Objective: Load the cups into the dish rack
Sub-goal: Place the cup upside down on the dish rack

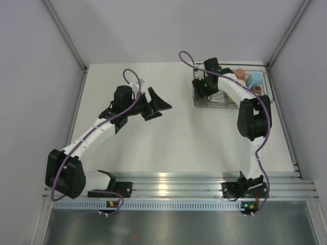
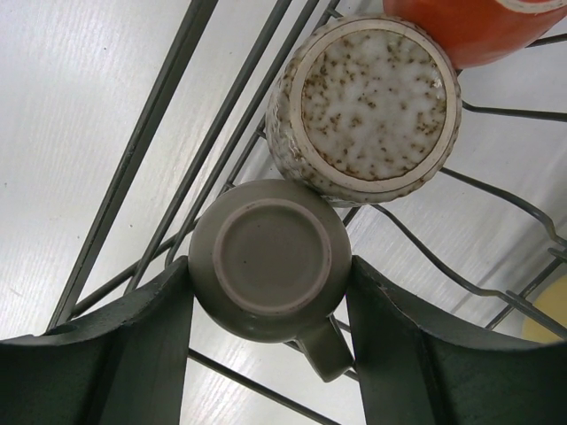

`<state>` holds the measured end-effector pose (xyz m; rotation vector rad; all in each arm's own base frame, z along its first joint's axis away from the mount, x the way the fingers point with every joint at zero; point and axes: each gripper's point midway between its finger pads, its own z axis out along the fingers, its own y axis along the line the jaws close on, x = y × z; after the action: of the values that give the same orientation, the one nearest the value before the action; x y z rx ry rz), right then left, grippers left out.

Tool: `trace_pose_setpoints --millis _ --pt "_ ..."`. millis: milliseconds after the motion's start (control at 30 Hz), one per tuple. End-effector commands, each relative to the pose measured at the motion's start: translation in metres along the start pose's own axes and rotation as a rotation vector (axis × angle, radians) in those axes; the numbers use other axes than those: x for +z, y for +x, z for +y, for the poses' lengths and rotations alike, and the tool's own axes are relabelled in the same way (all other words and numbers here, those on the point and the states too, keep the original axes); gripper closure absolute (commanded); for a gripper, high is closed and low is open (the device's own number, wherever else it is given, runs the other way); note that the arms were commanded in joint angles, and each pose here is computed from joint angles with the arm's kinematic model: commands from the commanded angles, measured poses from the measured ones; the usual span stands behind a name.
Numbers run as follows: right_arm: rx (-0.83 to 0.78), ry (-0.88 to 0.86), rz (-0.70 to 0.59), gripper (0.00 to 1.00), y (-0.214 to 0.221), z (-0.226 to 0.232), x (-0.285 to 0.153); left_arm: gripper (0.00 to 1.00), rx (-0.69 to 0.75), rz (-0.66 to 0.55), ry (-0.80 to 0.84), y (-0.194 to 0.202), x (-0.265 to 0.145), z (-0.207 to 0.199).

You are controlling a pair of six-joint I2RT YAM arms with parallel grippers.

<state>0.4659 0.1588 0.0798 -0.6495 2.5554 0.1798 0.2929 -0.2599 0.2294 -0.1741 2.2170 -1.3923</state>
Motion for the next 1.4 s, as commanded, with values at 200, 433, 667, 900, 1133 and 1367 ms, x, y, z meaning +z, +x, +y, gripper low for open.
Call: trace_pose_setpoints --millis 200,433,667,900,1133,1367 --pt "-0.096 0.169 0.102 0.46 0.037 -0.049 0.049 0.02 0.044 -0.021 0.037 -0.003 -0.007 -0.013" --pt "-0.095 0.171 0.005 0.01 0.019 -0.045 0.019 0.02 0.045 -0.016 0.039 -0.002 -0.007 -0.013" --pt "-0.089 0.167 -0.138 0.01 -0.013 -0.040 -0.025 0.02 0.058 -0.008 0.049 -0.003 -0.006 -0.017" --pt "-0.089 0.105 -0.275 0.01 -0.044 -0.022 -0.084 0.02 0.067 0.000 0.054 -0.004 -0.004 -0.018" --pt "0.004 0.133 -0.425 0.01 -0.055 -0.026 -0.161 0.02 0.186 -0.013 0.037 -0.020 -0.006 -0.030" --pt "0.225 0.212 -0.501 0.01 -0.028 -0.072 -0.217 0.02 0.345 -0.105 -0.011 -0.054 -0.023 -0.041"
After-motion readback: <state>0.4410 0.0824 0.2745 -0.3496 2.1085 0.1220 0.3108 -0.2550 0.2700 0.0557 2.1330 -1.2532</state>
